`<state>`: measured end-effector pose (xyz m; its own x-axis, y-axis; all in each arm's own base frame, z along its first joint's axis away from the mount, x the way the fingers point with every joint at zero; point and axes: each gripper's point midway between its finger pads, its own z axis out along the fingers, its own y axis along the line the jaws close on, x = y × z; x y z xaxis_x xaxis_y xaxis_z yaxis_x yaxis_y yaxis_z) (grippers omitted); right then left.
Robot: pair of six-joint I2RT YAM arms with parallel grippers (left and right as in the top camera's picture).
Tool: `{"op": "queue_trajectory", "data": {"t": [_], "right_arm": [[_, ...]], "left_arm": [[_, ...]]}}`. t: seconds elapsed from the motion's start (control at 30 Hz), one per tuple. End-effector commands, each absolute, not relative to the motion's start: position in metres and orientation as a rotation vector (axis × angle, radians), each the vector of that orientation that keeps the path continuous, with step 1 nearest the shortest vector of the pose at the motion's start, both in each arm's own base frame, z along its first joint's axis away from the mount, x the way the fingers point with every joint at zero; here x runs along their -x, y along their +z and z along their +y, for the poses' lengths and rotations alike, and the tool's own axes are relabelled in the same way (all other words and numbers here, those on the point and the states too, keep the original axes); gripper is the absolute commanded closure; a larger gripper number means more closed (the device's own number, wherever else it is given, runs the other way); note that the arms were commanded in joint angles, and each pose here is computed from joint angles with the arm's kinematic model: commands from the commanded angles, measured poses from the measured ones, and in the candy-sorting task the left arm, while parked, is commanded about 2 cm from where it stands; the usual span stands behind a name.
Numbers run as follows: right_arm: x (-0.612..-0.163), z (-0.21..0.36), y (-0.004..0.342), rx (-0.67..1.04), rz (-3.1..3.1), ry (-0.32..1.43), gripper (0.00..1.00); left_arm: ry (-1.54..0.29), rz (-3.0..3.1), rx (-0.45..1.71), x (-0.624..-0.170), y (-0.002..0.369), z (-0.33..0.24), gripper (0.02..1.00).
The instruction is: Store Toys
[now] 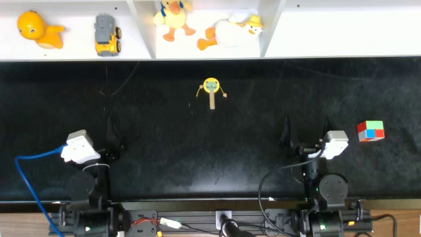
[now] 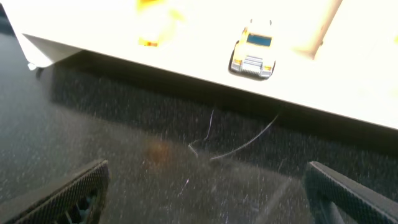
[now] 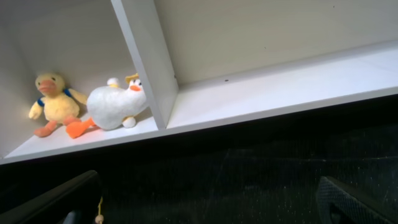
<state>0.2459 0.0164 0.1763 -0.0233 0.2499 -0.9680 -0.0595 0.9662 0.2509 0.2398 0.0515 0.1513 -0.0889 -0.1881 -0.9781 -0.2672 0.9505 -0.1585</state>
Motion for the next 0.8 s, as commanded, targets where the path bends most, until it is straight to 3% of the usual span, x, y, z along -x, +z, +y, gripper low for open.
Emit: {"op": "queue_trajectory", "data": {"t": [0.03,0.8], "right_arm": [[-0.246,0.016,0.172,-0.16,1.578,0.25,0.007],[-0.246,0.016,0.172,-0.159,1.578,0.25,0.005]], "left_arm": [[0.048,1.624,0.342,-0.242,0.154,0.049,0.02],[0.04,1.622,0.238,-0.243,0.159,0.033,0.02]]}}
